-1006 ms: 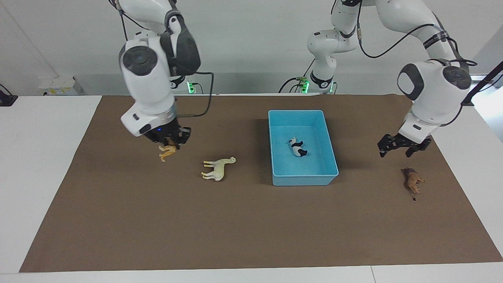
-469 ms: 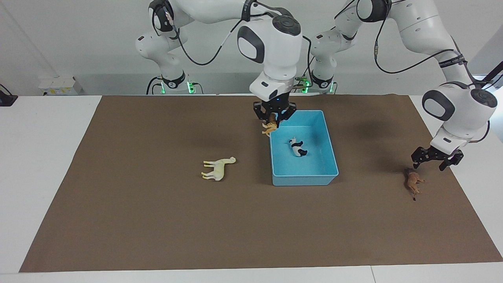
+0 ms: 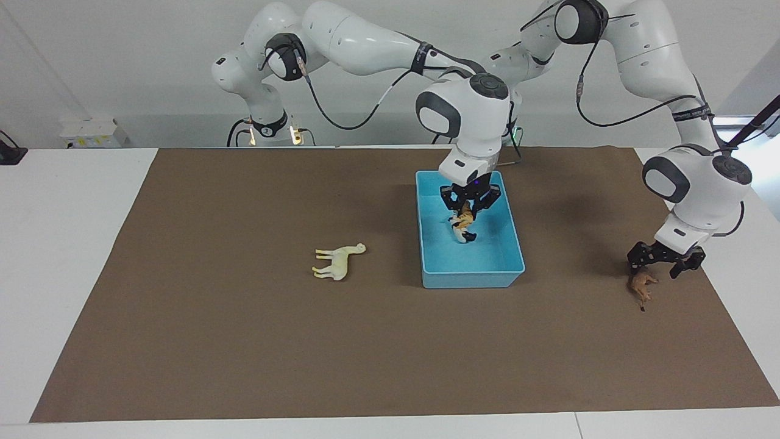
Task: Put all toys into storage box
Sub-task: 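Carry the tan lion across into the box and open the right gripper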
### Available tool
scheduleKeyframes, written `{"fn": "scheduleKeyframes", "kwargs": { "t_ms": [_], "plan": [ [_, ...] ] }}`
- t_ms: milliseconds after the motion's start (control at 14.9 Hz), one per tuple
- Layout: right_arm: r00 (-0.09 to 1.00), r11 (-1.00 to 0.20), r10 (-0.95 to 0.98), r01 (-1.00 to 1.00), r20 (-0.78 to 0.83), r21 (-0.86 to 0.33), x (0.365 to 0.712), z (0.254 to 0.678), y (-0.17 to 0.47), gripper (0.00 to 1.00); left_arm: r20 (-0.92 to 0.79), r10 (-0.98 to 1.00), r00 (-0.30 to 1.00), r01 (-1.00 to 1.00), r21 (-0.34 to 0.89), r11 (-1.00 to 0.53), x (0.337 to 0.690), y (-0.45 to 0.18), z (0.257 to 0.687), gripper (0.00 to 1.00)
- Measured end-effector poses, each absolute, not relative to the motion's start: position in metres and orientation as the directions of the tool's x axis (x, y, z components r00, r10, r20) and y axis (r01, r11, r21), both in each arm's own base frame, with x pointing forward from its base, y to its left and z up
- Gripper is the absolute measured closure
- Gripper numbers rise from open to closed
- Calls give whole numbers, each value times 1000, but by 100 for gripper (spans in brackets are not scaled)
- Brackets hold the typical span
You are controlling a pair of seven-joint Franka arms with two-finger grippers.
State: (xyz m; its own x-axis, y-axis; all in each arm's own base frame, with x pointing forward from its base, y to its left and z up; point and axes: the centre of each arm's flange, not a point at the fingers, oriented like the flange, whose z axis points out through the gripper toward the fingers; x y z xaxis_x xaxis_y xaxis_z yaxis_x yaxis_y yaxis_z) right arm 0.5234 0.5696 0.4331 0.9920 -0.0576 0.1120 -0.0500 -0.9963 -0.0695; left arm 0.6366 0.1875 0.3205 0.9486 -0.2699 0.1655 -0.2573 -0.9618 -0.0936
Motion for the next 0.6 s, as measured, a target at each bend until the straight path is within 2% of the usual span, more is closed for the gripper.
{"fn": "scheduleKeyframes", "kwargs": {
  "t_ms": [134, 268, 335, 469, 603],
  "plan": [
    [990, -993, -94, -84, 106, -88, 523, 438, 571, 52, 167, -268, 949, -255, -94, -962, 635, 187, 315, 0],
    [988, -990, -122, -113, 95, -87, 523, 439, 570, 32, 171, -268, 948, -254, -96, -962, 635, 187, 305, 0],
    [988, -990, -129, -123, 83, -68, 523, 439, 566, 19, 172, -268, 948, -254, -96, -962, 636, 188, 300, 0],
    [985, -987, -159, -158, 73, -26, 533, 452, 545, 1, 173, -268, 948, -254, -96, -962, 636, 188, 295, 0],
    [971, -975, -223, -222, 81, -21, 562, 488, 497, 0, 176, -268, 947, -254, -98, -962, 637, 188, 295, 0]
  ]
}}
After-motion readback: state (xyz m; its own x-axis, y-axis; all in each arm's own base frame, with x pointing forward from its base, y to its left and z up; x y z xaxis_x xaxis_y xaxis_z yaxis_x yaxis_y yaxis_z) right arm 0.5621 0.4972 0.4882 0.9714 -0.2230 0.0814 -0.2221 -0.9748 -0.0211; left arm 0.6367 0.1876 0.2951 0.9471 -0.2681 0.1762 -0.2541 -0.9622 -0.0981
